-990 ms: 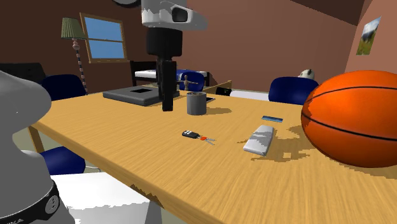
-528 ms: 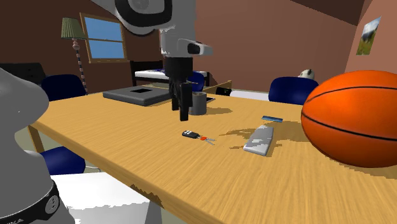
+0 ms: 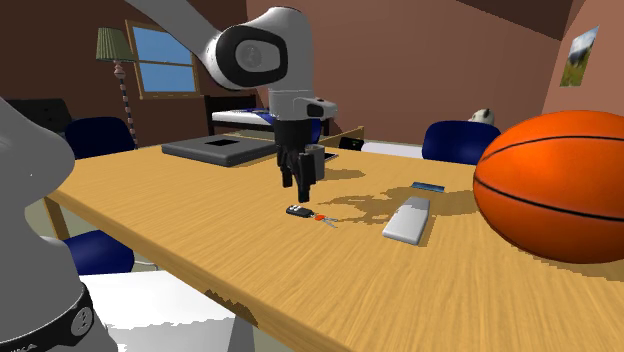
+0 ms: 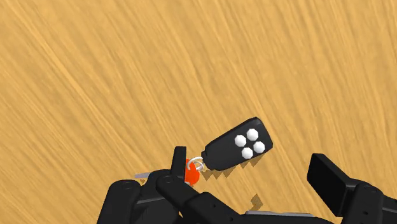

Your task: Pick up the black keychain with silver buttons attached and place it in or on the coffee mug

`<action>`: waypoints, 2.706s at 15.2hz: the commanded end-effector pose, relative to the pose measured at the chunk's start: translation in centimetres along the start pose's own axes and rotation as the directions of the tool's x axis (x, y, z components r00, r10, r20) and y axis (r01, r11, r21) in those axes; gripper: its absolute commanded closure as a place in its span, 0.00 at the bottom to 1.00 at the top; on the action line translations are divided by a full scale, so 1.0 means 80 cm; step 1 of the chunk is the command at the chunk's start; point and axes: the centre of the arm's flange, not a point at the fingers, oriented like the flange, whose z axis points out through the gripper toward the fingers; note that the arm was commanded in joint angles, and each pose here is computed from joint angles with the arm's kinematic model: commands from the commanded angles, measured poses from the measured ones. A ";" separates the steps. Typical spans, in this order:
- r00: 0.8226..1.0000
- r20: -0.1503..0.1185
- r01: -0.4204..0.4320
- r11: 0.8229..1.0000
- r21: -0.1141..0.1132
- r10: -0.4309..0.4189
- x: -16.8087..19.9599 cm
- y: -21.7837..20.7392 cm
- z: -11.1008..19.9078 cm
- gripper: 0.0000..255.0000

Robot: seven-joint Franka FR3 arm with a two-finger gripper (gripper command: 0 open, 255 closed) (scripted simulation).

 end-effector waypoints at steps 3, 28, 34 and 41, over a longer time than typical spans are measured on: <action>1.000 -0.002 0.002 1.000 0.000 -0.002 0.003 -0.003 0.027 0.00; 1.000 -0.002 0.002 1.000 0.000 -0.002 0.004 -0.004 0.011 1.00; 1.000 -0.002 0.002 1.000 0.000 -0.002 0.005 -0.004 -0.028 1.00; 1.000 -0.002 0.002 1.000 0.000 -0.002 0.005 -0.004 -0.074 1.00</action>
